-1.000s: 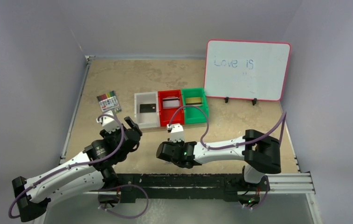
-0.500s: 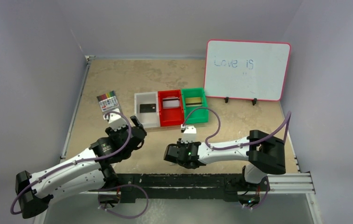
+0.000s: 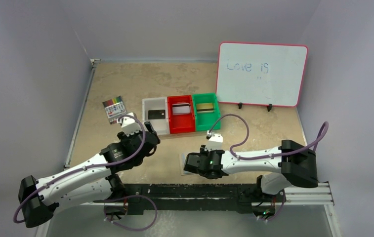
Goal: Take the credit cards out of the card holder
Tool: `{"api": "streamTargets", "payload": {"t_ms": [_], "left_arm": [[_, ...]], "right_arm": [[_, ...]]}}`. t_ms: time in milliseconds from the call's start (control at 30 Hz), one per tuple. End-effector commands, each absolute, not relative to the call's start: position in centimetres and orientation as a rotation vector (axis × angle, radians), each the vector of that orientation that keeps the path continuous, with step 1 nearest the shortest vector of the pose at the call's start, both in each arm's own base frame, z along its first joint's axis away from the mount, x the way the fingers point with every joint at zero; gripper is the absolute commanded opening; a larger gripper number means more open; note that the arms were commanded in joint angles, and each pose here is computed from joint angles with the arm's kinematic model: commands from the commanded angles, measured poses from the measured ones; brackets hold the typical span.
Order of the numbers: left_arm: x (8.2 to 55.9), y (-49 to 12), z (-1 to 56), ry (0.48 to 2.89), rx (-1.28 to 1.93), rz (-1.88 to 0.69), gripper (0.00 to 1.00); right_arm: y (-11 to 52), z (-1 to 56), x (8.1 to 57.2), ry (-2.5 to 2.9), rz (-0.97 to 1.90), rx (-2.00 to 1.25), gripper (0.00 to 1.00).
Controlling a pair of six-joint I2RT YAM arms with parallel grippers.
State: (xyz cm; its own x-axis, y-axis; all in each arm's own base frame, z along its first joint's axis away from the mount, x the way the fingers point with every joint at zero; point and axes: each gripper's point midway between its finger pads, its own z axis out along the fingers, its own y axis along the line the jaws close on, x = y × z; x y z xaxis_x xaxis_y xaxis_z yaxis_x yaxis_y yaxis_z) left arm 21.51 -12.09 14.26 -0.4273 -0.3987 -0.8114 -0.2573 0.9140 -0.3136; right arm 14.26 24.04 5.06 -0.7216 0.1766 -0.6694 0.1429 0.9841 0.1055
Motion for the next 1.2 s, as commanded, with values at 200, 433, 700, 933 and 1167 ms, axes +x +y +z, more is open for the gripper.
{"api": "streamTargets", "payload": {"t_ms": [200,433,700,933,1167], "left_arm": [[22.3,-14.4,15.6,2.040,-0.436,-0.262,0.84],[22.4,-15.8,15.1,2.071,-0.384,-0.290,0.83],[22.4,-17.4,13.9,2.123,-0.341,-0.316,0.81],[22.0,-17.2,13.5,2.123,-0.366,-0.349,0.81],[21.2,-19.2,11.9,2.181,-0.320,-0.457,0.77]], "right_arm": [[18.3,6.2,14.6,2.317,-0.018,0.411,0.40],[21.1,9.9,15.2,2.294,0.207,0.328,0.40],[28.9,13.8,14.6,2.201,0.776,0.089,0.41],[28.4,11.3,15.6,2.263,0.854,0.136,0.43],[28.4,10.3,15.7,2.255,0.989,0.125,0.45]]}}
